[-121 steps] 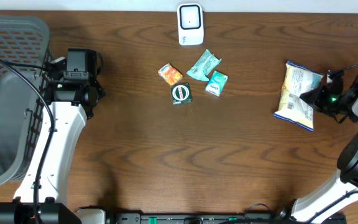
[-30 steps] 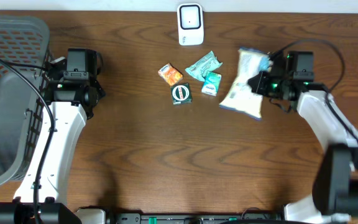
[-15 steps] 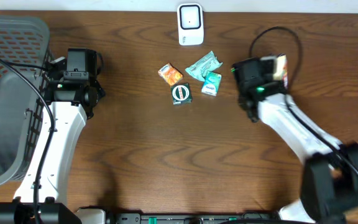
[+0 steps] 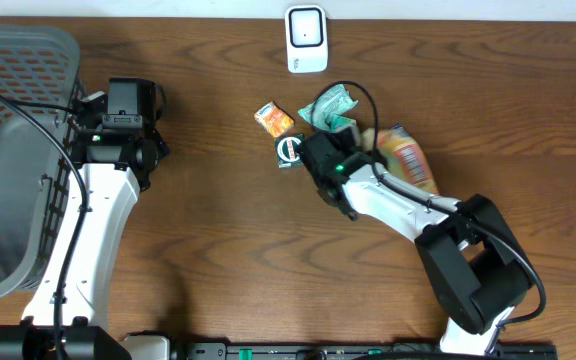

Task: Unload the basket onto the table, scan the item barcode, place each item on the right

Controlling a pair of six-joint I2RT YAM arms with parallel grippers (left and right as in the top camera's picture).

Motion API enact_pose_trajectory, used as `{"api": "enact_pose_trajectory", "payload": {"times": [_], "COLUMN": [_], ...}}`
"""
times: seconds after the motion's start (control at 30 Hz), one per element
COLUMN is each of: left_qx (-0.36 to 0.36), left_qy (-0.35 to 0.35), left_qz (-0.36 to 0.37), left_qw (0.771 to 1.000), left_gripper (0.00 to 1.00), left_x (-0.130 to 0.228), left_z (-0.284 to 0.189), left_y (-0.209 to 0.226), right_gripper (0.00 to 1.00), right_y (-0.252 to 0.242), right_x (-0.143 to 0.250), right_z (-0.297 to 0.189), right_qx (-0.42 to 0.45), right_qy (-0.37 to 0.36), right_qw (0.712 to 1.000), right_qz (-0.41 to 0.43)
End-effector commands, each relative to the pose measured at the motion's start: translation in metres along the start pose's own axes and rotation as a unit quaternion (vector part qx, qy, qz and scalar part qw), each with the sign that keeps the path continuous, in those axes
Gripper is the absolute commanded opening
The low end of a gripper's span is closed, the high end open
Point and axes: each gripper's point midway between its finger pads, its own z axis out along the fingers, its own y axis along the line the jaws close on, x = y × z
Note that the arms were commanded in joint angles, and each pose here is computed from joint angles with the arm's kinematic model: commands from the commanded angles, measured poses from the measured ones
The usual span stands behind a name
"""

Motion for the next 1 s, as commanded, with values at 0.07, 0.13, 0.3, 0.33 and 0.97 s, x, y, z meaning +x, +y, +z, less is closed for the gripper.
{"api": "enact_pose_trajectory", "payload": {"times": [0.07, 0.13, 0.3, 0.33, 0.97], "left_qx": [-0.014, -0.014, -0.014, -0.014, -0.014], "left_qy": [-0.002, -0.002, -0.002, -0.002, -0.001], "left_qz": [0.008, 0.008, 0.008, 0.008, 0.008], "left_qw": [1.000, 1.000, 1.000, 1.000, 1.000], "left_gripper": [0.98, 0.98, 0.98, 0.98, 0.98], "left_x": [0.000, 0.000, 0.000, 0.000, 0.000], "left_z": [0.003, 0.003, 0.003, 0.003, 0.003], "left_y": [0.005, 0.005, 0.005, 0.005, 0.005], "right_gripper": [0.62, 0.63, 0.81, 0.83, 0.40], "right_y": [-0.007, -0.029, -0.094, -0.101, -0.029], "right_x": [-0.050, -0.064, -0.067, -0.060, 0.039], "right_z": [-0.031, -0.040, -0.032, -0.025, 0.039], "right_qx": [-0.063, -0.058, -0.036, -0.042, -0.323], "right_qy": [-0.017, -0.015, 0.023, 0.040, 0.142], "right_qw": [0.997, 0.997, 0.996, 0.996, 0.931], "right_qz": [0.040, 0.053, 0.077, 0.074, 0.095]}}
